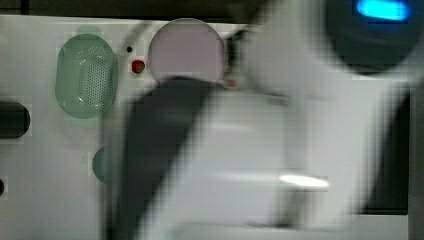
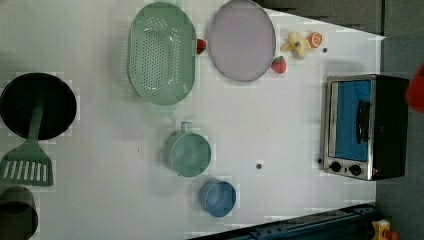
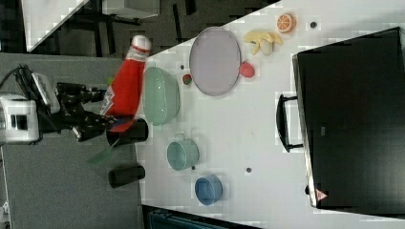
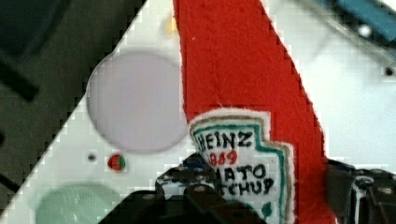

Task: Pick Ketchup from oven and place it on table.

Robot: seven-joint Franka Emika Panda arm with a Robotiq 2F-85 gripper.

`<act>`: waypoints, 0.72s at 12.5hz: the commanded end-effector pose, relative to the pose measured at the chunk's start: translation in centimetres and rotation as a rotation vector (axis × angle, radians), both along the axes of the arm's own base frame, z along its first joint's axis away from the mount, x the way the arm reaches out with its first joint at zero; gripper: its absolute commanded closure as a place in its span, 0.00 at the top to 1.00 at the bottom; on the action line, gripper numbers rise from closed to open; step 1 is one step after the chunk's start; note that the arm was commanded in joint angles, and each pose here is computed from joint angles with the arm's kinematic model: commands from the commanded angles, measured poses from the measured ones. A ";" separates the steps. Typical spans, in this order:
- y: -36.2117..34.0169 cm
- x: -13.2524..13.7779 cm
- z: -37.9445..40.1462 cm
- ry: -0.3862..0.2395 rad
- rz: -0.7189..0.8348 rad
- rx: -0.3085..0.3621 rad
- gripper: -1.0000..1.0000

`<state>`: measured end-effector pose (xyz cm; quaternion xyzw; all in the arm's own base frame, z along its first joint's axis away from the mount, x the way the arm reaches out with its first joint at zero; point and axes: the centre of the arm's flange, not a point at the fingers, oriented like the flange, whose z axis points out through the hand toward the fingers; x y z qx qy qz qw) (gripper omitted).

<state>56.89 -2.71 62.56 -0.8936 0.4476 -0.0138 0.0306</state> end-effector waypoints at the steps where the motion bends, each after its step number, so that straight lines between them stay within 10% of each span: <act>1: 4.0 0.9 -7.8 0.154 0.064 -0.001 0.63; 9: 3.6 -2.2 -25.4 0.196 0.066 -0.039 0.63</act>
